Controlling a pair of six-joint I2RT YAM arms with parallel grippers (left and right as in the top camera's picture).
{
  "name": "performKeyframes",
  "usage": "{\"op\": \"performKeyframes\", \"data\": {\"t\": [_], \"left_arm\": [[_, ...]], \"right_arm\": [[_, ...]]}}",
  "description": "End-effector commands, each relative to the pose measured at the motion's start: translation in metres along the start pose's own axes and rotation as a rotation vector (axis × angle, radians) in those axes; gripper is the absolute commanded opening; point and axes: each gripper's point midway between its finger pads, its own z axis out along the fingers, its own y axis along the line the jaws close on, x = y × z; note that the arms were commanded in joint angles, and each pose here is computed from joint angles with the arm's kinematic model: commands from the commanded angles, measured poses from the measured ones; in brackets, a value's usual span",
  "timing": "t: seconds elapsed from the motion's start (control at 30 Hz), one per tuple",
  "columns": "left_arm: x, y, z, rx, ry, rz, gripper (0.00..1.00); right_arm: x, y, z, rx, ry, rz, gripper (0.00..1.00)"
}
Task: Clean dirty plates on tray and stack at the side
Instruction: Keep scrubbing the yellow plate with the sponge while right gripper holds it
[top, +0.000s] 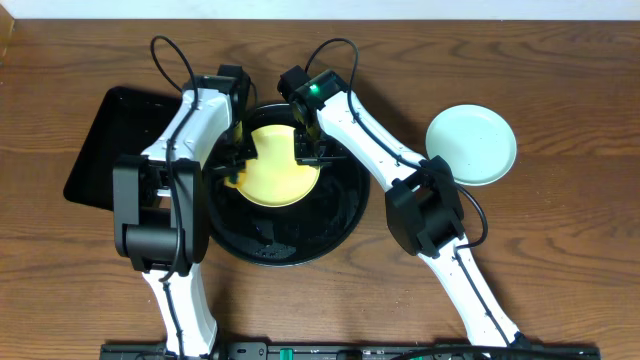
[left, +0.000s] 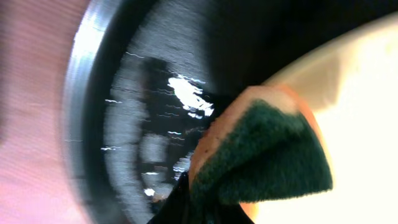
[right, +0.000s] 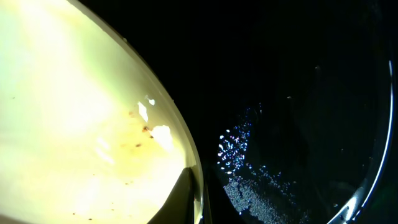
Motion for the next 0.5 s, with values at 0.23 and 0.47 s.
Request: {"op": "performKeyframes", "data": {"t": [0.23, 0.47], "left_arm": [[-0.023, 0.063, -0.031, -0.292, -0.175, -0.037, 0.07], [-0.002, 0.023, -0.025, -0.089, -0.07, 0.069, 0.07]], "right_arm": [[-0.02, -0.05, 0.002, 0.182, -0.064, 0.022, 0.01], [-0.03, -0.059, -0.001, 0.239, -0.119, 0.017, 0.02]]}}
